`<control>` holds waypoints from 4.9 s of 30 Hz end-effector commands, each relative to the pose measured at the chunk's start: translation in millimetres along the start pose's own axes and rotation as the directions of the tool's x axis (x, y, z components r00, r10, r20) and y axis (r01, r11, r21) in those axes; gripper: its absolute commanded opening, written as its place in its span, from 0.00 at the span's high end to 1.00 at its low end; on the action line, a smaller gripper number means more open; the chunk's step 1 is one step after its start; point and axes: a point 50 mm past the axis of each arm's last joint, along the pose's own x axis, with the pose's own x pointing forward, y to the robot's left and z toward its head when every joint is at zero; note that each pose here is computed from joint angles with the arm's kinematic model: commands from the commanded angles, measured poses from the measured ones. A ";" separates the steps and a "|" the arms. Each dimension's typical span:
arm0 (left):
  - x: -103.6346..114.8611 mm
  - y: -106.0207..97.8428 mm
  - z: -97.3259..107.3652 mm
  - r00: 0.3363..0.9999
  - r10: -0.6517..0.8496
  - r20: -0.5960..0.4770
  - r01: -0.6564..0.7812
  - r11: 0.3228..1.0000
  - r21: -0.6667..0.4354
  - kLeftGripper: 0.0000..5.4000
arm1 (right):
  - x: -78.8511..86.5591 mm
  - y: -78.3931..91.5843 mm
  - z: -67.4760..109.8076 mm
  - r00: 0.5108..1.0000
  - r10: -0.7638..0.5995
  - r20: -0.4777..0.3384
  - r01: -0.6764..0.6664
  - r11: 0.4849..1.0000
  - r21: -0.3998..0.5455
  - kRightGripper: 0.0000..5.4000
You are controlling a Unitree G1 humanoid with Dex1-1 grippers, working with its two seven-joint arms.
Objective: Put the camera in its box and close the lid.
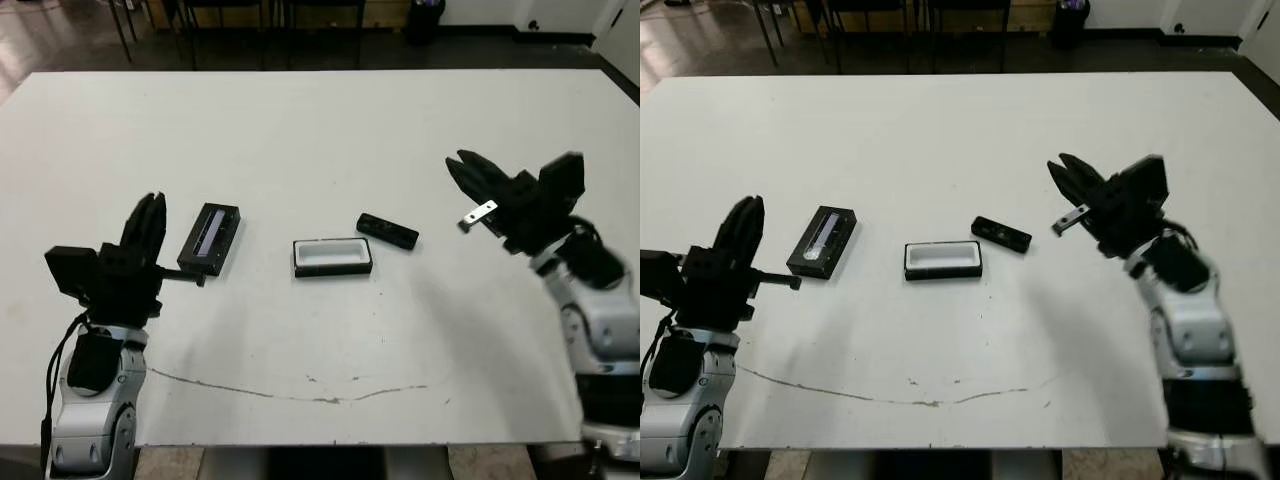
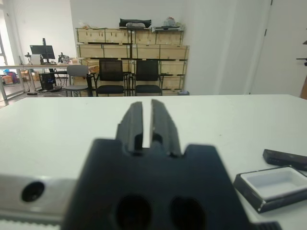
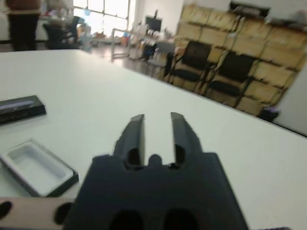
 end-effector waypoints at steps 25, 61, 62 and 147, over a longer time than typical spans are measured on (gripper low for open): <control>-7.4 2.5 -8.8 0.998 -0.006 -0.063 0.008 1.000 0.023 1.00 | 16.3 -4.5 -32.1 0.882 0.416 -0.220 -0.384 0.906 0.176 0.00; -11.9 2.9 -10.5 0.996 -0.010 -0.084 0.012 1.000 0.025 1.00 | 24.8 15.8 -62.1 0.837 0.413 -0.360 -0.390 0.910 0.140 0.00; -12.2 2.7 -10.9 0.996 -0.013 -0.084 0.015 1.000 0.026 1.00 | 24.9 16.1 -63.3 0.836 0.409 -0.364 -0.385 0.912 0.140 0.00; -20.0 -7.6 -10.2 0.994 -0.026 -0.102 0.028 0.999 0.026 1.00 | 63.1 70.2 22.2 0.602 0.678 -0.422 -0.764 0.643 -0.056 0.99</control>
